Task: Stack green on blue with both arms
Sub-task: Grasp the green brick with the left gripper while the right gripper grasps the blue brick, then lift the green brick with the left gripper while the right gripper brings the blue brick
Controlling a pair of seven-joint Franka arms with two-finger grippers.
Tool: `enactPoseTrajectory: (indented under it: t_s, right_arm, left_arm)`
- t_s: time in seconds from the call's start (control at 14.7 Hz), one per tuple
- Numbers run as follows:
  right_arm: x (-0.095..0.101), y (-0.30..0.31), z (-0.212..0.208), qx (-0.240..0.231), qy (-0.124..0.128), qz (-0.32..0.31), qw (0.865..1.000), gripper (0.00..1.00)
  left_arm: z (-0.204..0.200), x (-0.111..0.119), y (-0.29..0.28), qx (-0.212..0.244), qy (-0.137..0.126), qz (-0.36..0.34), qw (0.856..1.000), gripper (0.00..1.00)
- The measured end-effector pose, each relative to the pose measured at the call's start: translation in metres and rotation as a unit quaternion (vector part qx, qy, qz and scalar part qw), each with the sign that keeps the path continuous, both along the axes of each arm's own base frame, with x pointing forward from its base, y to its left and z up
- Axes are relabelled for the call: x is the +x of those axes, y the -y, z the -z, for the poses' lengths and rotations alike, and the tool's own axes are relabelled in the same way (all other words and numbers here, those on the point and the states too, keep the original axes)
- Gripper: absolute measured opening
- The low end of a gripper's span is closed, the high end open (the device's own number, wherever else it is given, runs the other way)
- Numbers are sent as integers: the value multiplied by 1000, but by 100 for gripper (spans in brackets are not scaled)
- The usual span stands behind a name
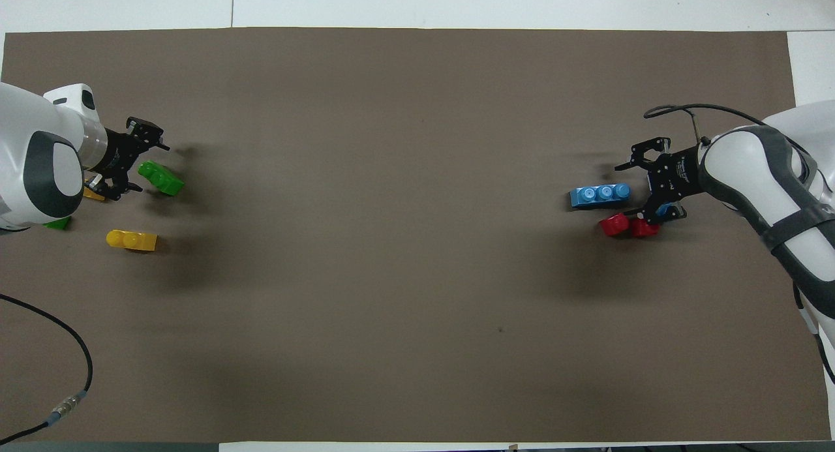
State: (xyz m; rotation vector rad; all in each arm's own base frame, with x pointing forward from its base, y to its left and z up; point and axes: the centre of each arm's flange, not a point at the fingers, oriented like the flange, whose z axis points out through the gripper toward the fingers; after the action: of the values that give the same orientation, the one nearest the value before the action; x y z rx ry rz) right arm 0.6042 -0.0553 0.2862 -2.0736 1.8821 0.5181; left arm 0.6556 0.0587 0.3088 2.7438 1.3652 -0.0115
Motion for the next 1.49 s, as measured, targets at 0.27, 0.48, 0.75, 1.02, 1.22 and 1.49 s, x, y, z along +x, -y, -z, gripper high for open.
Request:
enactPoseTrajectory:
  t_s: [0.27, 0.48, 0.75, 1.02, 1.22, 1.49]
  right_arm:
    - [0, -3, 0, 2, 1, 1, 1000, 80]
    - [0, -3, 0, 4, 3, 3, 1000, 70]
    - [1, -3, -1, 2, 6, 5, 1000, 46]
    - [1, -3, -1, 2, 7, 6, 1000, 35]
    - [3, -3, -2, 11, 9, 15, 1000, 35]
    - [14, -7, -29, 21, 9, 21, 1000, 35]
  left_arm:
    - [2, -1, 0, 8, -2, 7, 1000, 87]
    - [3, -1, 1, 11, -3, 10, 1000, 52]
    - [2, -1, 2, 12, -2, 12, 1000, 34]
    - [1, 0, 5, 12, 0, 15, 1000, 34]
    - [-7, 2, 9, 11, 6, 18, 1000, 34]
    - [-45, -3, 14, 13, 11, 23, 1000, 34]
